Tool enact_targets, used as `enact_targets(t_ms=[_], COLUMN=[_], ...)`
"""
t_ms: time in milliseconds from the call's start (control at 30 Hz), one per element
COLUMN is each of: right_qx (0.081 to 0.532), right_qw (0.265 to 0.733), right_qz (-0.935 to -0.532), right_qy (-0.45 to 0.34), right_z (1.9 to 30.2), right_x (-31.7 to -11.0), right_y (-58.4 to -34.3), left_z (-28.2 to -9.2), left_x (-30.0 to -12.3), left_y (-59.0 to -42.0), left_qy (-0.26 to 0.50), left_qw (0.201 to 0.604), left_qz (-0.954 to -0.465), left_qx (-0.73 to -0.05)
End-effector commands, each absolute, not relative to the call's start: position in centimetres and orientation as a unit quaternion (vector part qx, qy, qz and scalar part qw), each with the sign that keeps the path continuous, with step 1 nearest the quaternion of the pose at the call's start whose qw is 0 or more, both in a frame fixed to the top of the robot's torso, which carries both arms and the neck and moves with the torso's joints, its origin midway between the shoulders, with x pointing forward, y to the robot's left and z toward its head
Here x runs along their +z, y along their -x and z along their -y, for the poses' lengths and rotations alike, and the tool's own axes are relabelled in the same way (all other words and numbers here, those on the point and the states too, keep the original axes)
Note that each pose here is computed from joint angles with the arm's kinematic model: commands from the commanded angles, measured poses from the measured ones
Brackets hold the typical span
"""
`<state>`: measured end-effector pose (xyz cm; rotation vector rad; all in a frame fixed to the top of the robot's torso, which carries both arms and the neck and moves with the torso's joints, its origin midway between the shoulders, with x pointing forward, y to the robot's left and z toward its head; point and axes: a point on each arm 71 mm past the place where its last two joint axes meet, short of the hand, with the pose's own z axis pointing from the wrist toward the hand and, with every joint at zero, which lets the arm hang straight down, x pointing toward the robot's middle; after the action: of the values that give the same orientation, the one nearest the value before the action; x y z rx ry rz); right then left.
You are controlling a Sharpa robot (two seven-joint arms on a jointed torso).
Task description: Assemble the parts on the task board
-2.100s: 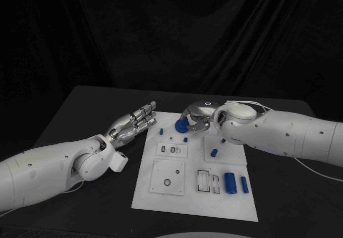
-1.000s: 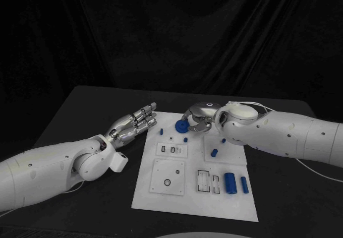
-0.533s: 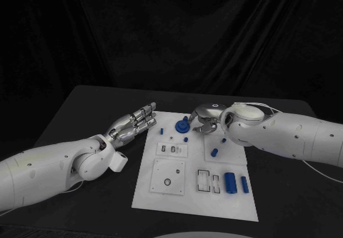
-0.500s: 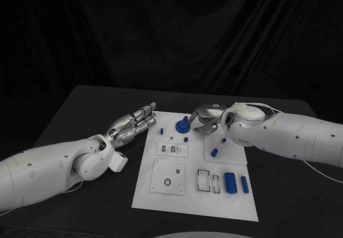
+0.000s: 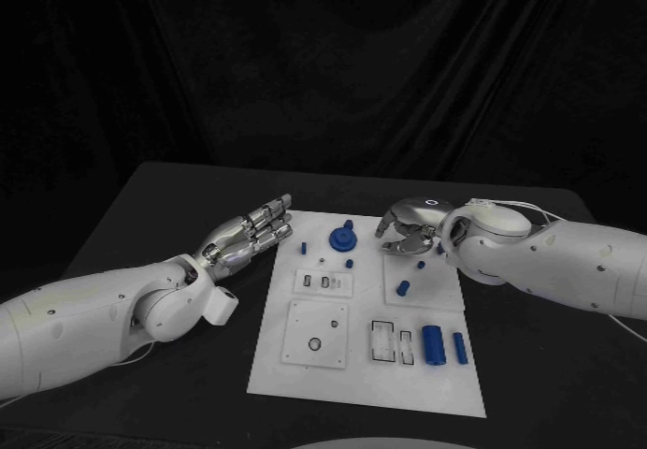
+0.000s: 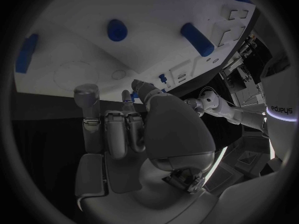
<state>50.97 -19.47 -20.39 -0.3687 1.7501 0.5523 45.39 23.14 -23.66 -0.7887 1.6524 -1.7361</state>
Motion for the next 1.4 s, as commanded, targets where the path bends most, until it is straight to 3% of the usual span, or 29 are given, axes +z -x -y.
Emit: enact_targets(t_ms=[33, 367, 700, 1000, 1400], right_qx=[0.237, 0.199, 0.164, 0.148, 0.147], right_qw=[0.628, 0.658, 0.643, 0.636, 0.634], right_qz=[-0.727, -0.719, -0.745, -0.755, -0.757], right_qy=[0.145, 0.100, 0.074, 0.064, 0.064], right_z=[20.6, 27.2, 31.1, 32.4, 32.1], right_x=[-18.8, -16.2, -18.2, -19.9, -21.1], right_y=[-50.8, -49.0, -47.8, -47.7, -48.1], left_z=[-23.1, -23.2, -23.3, -23.4, -23.4], left_x=[-23.6, -23.7, -24.2, -24.5, -24.7], left_y=[-45.3, -45.4, -45.2, -45.1, -45.0], left_qy=[0.296, 0.297, 0.300, 0.302, 0.304], left_qw=[0.302, 0.304, 0.300, 0.298, 0.295], left_qz=[-0.621, -0.621, -0.623, -0.624, -0.625], left_qx=[-0.660, -0.658, -0.657, -0.656, -0.655])
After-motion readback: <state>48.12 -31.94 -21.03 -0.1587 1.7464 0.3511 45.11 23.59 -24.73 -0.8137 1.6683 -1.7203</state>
